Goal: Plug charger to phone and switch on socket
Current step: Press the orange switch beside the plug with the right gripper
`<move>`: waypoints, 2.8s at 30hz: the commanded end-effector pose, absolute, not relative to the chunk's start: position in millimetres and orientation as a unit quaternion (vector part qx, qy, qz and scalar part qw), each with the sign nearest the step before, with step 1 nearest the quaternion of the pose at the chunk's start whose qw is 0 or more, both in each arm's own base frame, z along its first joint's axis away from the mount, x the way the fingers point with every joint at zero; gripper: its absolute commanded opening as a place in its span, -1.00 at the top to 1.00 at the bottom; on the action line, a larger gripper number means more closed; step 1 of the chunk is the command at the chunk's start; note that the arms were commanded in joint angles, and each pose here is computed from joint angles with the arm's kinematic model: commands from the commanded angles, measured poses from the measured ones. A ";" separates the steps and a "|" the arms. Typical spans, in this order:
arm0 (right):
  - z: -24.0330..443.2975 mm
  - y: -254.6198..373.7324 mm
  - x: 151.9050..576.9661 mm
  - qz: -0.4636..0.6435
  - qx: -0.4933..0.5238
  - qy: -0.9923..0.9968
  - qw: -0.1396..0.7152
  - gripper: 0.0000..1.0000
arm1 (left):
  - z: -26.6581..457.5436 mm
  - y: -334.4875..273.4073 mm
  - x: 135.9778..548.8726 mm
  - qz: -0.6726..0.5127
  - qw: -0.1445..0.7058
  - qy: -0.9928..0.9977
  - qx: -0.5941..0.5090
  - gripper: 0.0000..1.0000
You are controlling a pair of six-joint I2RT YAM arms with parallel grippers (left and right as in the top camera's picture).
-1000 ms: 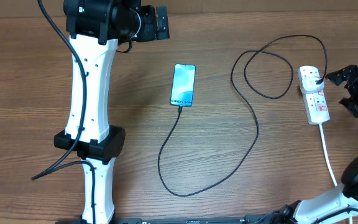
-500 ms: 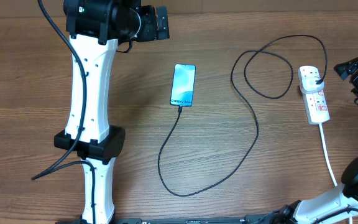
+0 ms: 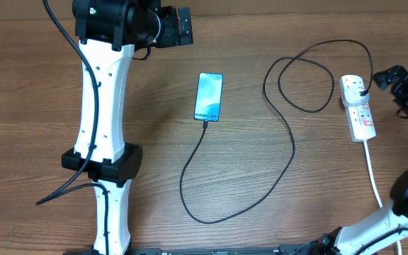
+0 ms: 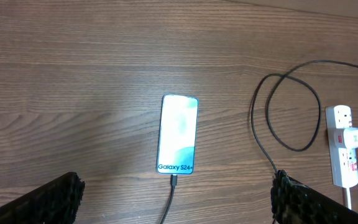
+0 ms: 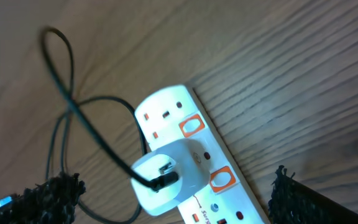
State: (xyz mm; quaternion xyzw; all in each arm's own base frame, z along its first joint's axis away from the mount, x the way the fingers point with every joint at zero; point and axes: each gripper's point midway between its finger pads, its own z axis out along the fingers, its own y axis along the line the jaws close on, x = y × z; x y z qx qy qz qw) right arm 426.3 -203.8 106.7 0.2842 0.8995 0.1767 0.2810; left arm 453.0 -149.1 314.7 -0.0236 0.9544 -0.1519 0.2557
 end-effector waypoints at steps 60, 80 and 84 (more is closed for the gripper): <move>40.6 -139.1 434.0 0.222 0.246 0.926 0.182 -1.00 | 312.7 -146.9 454.1 -0.142 0.257 0.956 -0.016 -0.99; 43.4 -131.0 433.4 0.246 0.243 0.921 0.178 -1.00 | 312.7 -146.9 454.1 -0.142 0.257 0.956 -0.016 -0.99; 47.6 -124.6 435.5 0.265 0.227 0.919 0.184 -1.00 | 312.7 -146.9 454.1 -0.142 0.257 0.956 -0.016 -1.00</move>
